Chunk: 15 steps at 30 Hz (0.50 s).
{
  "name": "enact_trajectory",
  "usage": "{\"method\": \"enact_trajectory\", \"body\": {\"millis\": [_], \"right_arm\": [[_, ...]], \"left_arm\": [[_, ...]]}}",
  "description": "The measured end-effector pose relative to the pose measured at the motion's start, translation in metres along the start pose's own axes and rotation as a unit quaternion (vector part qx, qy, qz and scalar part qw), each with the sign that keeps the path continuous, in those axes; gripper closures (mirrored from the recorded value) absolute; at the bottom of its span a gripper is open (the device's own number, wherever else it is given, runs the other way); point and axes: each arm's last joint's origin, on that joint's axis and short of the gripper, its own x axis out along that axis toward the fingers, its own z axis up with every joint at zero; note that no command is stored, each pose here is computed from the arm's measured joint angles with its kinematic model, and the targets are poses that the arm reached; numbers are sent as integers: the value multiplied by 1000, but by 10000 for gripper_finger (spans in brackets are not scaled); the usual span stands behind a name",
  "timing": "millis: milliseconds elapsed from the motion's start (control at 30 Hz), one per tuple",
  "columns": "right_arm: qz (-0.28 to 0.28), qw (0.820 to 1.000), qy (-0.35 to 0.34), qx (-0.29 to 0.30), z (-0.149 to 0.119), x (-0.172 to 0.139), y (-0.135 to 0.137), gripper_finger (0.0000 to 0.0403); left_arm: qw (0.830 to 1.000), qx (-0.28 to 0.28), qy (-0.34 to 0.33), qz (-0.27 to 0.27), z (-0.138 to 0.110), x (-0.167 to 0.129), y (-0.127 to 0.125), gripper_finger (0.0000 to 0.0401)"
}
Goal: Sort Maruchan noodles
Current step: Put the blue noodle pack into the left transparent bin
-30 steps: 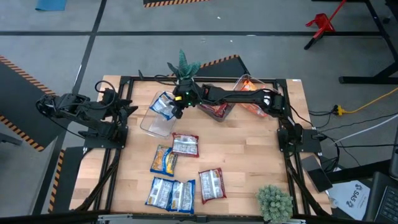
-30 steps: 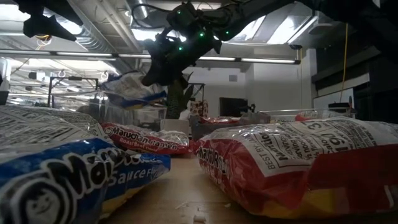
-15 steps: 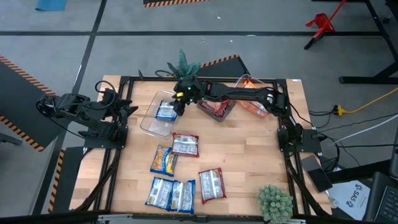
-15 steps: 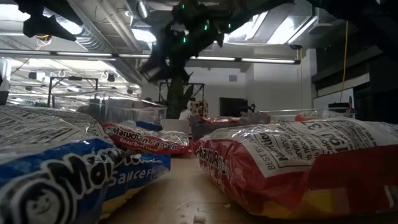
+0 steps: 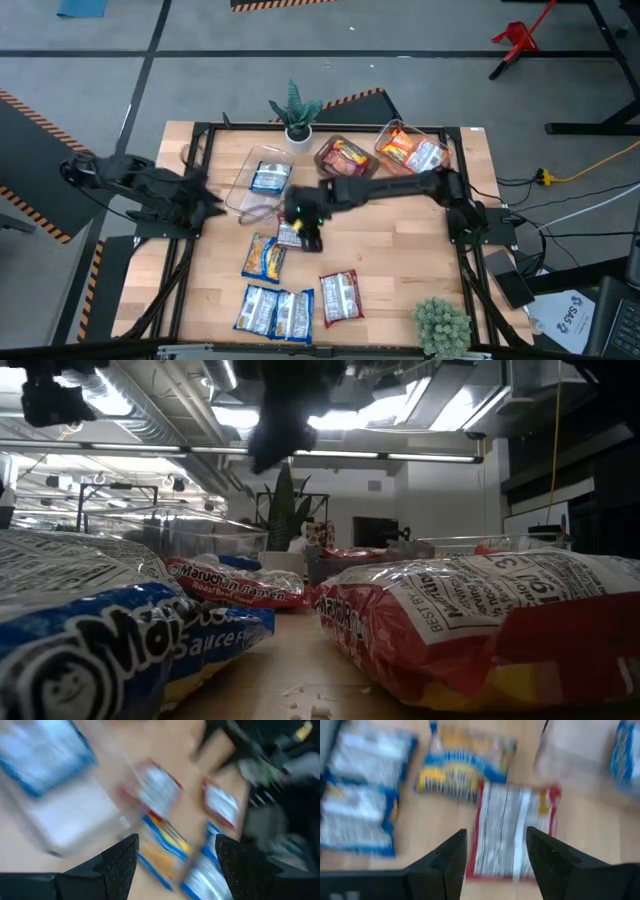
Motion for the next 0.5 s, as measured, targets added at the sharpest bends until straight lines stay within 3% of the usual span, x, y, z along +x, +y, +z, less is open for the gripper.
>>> {"method": "enact_trajectory", "body": {"millis": [133, 200, 267, 367, 500], "right_arm": [[-47, 998, 47, 8, -11, 3, 28, 217], [-64, 996, 61, 22, -15, 3, 38, 217], [-73, 994, 69, 36, -18, 3, 48, 217], [-80, 992, 83, 52, -23, 4, 60, 217], [-86, 991, 83, 51, -26, 4, 75, 217]], "left_arm": [[995, -34, 87, -26, -13, 41, -12, 143], [992, -59, 112, -6, -22, 61, -16, 143], [987, -87, 130, 47, -32, 76, -16, 143], [982, -114, 116, 92, -45, 88, -20, 143], [983, -129, 82, 99, -61, 91, -30, 143]]}}
